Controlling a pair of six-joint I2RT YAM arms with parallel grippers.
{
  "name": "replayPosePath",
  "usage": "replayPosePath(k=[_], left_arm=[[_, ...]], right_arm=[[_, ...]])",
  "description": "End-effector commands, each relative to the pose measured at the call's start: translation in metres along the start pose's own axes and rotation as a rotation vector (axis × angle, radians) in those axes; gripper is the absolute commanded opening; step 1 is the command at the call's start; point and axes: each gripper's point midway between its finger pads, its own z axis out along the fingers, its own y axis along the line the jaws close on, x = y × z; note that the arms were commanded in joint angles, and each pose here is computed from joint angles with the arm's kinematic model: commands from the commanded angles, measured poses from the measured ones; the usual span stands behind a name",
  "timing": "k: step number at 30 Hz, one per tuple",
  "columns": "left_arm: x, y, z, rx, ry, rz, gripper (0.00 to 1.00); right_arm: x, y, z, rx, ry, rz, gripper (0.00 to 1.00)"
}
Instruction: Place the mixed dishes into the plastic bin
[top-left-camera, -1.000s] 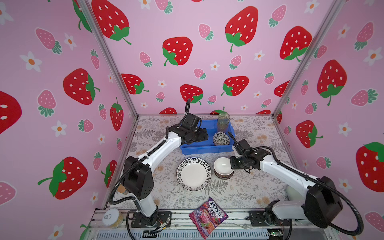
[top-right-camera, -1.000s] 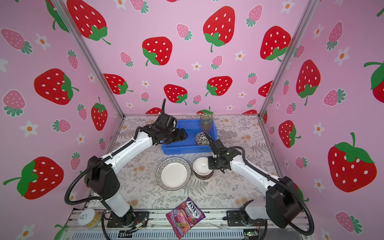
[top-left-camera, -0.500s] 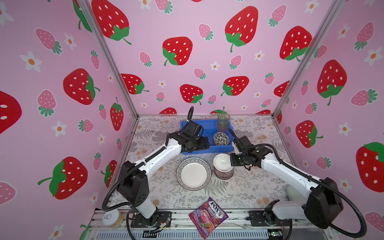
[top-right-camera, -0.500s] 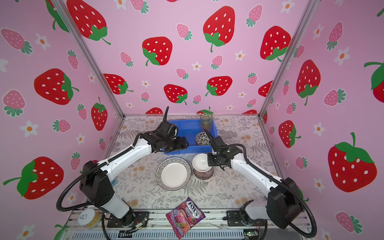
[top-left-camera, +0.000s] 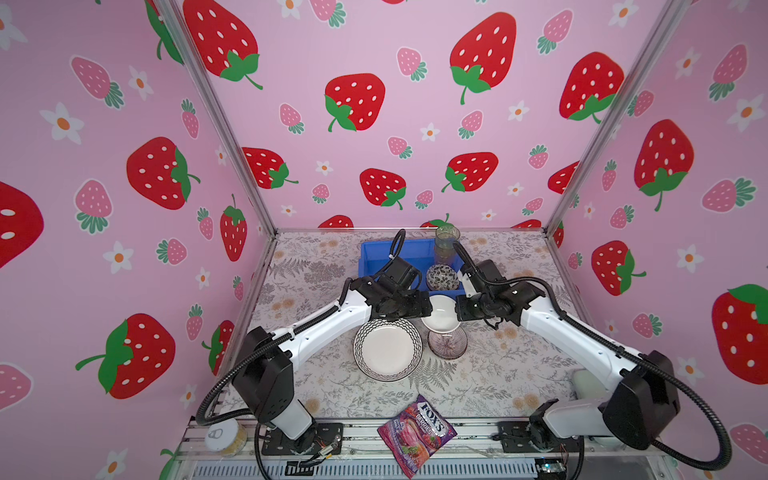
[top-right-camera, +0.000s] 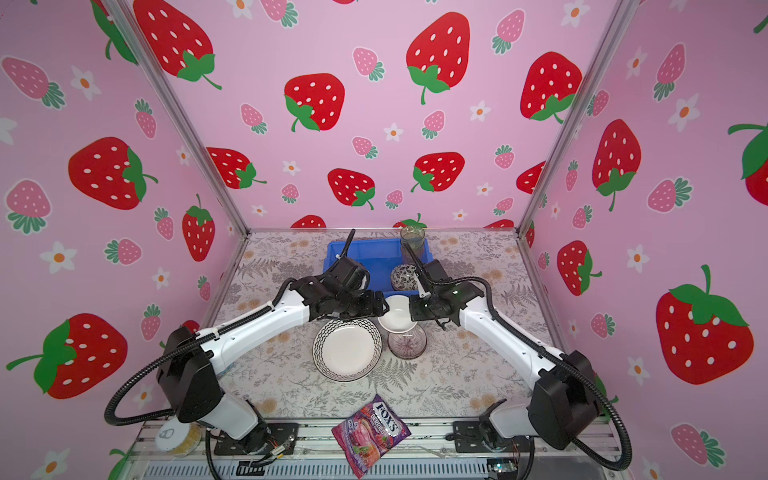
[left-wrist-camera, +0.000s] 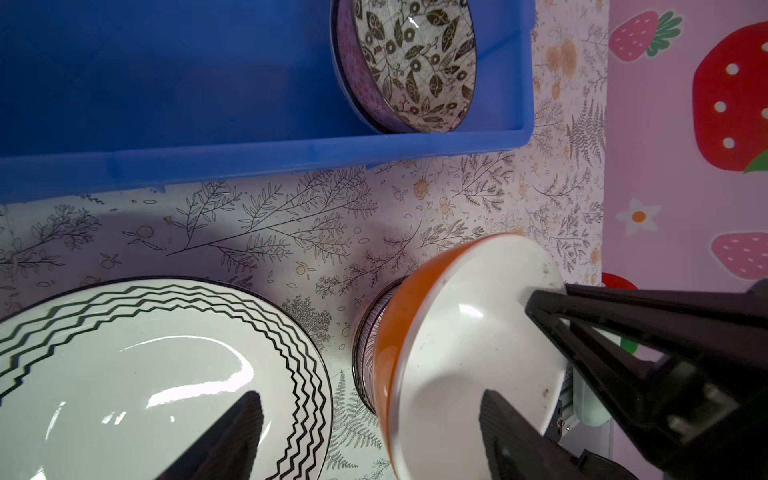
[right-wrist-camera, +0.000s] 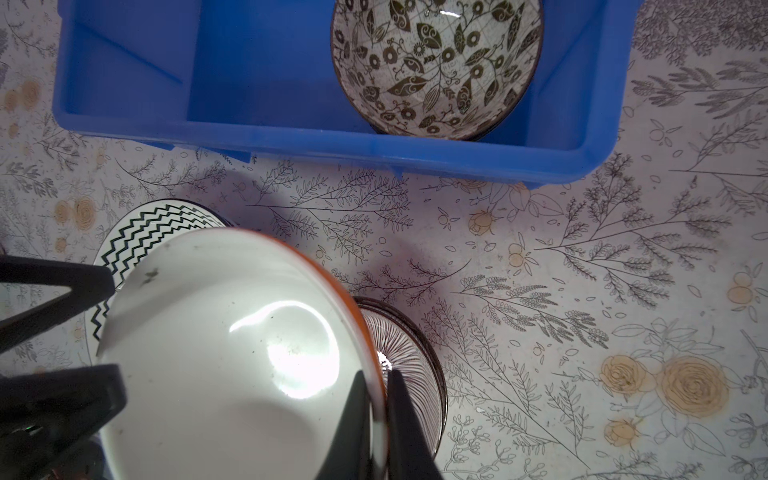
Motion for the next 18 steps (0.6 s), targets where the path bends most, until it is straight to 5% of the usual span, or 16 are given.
replayPosePath(k=[1,11,18], left_arm=[[0.000,0.000,0.001,-0.009,-0.006,-0.011,0.81],[-0.001,0.003,0.011,-0.050,-0.001,-0.005,0.59],[-0.005,-0.004,0.016,-0.042,0.010,0.013,0.32]], right_arm=[[-0.011,0.012,-0.006,-0.043,-0.025,-0.020,0.04],[-0.013,0.016,-0.010,-0.063,-0.042,-0.025,0.03],[-0.012,0.013,-0.013,-0.048,-0.050,-0.021,0.03]])
